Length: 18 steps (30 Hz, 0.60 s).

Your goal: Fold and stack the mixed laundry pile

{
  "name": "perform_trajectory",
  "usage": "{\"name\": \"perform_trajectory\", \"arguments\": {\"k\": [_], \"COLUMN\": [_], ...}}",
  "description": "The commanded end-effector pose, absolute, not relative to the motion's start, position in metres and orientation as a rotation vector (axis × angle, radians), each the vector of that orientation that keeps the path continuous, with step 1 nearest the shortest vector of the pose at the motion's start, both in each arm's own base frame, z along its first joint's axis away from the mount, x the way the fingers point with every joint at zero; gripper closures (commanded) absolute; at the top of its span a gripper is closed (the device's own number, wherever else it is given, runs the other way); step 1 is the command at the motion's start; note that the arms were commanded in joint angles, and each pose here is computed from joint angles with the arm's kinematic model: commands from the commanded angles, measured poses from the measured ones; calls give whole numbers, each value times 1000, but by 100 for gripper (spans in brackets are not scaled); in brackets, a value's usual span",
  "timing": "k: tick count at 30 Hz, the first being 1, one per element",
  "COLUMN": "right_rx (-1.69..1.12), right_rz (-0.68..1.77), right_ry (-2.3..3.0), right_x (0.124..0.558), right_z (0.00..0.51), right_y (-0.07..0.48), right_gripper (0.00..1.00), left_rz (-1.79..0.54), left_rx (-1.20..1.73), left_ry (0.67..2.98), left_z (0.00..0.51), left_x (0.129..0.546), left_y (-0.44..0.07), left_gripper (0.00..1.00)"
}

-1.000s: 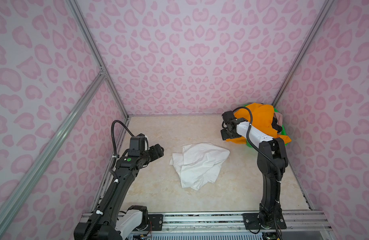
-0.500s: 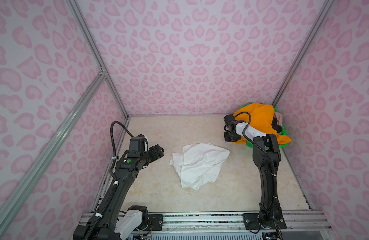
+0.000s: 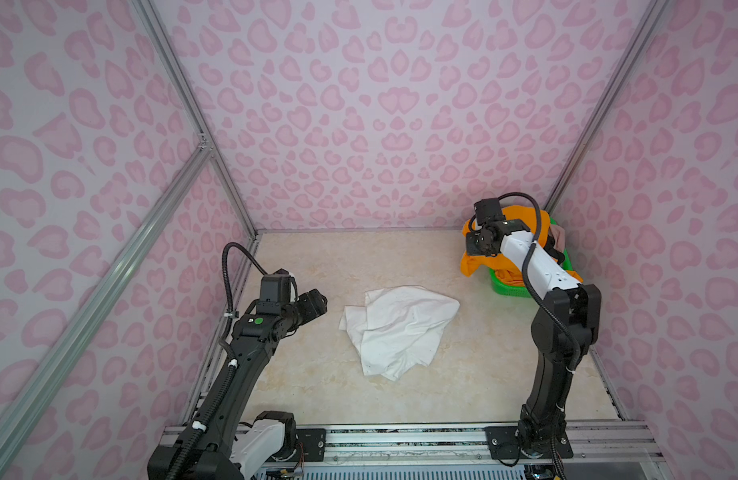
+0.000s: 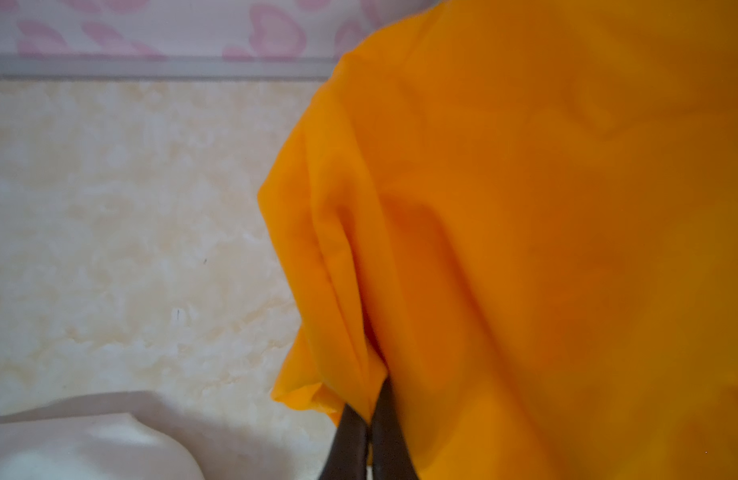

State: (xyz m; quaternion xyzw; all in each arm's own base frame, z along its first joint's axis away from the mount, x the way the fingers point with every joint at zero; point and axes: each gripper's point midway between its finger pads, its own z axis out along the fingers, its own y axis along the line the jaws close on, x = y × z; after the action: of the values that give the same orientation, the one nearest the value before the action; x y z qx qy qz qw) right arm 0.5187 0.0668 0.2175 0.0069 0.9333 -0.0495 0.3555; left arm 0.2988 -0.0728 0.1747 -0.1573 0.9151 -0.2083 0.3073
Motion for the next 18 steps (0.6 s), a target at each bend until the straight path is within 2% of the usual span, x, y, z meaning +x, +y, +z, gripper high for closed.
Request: {"name": "perform_trajectory", "arguments": {"k": [1, 5, 9, 12, 18], "right_rx": [198, 399, 485, 540, 625], "right_rz": [-293, -430, -610, -634, -570], "right_ry": [2256, 2087, 2038, 2093, 2373], "right_x": [520, 506, 488, 485, 480], "right_z": [274, 325, 331, 294, 173], "right_y": [5, -61, -102, -125, -148], "right_gripper": [100, 100, 100, 100, 100], "left_rz": [-574, -580, -596, -608, -618], "left_rx": [-409, -404, -391, -371, -300], "left_ry": [2382, 2378, 2374, 2377, 2396], "left_z": [184, 186, 187, 188, 193], "left_x": [309, 311, 314, 315, 313], "left_y": [-76, -77, -80, -85, -94], "left_gripper": [18, 18, 18, 18, 18]}}
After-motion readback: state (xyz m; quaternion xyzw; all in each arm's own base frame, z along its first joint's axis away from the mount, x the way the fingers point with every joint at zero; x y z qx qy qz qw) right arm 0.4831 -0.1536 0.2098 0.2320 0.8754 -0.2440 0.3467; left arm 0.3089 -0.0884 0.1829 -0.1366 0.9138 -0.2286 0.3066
